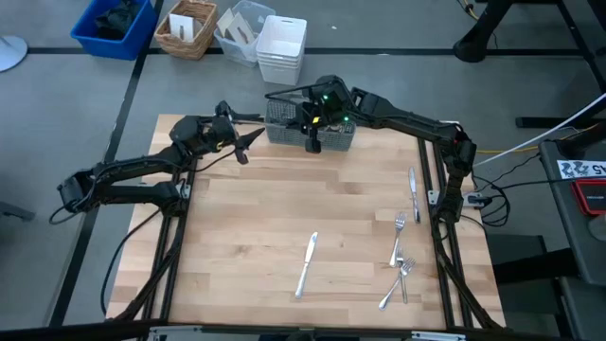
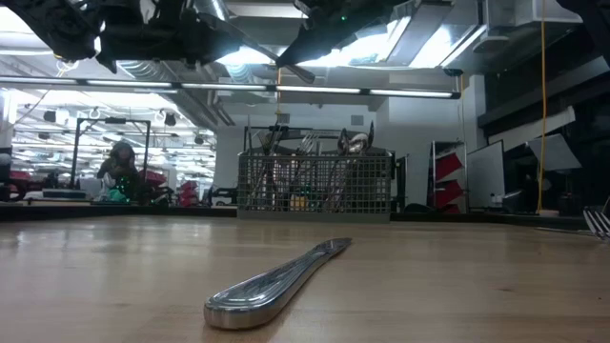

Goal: Sort silverware
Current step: Put the table knife into the gray silverware organizer

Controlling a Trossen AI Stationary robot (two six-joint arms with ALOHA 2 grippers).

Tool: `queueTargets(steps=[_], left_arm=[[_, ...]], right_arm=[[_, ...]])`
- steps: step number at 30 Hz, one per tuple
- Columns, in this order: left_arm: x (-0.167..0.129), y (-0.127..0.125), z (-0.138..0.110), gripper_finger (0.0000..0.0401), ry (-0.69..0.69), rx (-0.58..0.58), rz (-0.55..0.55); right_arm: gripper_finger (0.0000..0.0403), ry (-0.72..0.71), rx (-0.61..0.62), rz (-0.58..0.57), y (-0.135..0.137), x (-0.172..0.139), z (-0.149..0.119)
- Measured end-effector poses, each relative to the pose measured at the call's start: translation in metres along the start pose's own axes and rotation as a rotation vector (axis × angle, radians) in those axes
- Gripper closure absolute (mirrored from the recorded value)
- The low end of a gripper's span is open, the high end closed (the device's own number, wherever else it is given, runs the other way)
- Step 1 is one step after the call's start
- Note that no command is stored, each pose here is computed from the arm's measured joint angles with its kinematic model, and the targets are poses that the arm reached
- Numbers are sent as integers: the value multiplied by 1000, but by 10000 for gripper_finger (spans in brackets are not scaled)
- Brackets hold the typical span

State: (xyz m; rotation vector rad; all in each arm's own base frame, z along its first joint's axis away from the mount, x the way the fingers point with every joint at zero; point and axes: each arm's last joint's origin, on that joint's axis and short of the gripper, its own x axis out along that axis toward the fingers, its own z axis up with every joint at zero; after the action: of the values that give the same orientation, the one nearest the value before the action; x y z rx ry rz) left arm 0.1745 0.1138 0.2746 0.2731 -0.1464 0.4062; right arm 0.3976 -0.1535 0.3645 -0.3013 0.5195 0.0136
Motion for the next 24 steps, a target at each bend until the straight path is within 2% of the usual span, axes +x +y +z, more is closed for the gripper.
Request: queueTargets(steps=[7, 13, 24], left_arm=[[0, 0, 0, 222, -3, 3, -7], [0, -1, 7, 268, -80, 13, -83], [0, -2, 6, 341, -71, 11, -84]], right_arm=[[374, 0, -20, 0, 0, 0, 0], [374, 20, -18, -8, 0, 5, -3], [374, 23, -20, -10, 0, 6, -4]])
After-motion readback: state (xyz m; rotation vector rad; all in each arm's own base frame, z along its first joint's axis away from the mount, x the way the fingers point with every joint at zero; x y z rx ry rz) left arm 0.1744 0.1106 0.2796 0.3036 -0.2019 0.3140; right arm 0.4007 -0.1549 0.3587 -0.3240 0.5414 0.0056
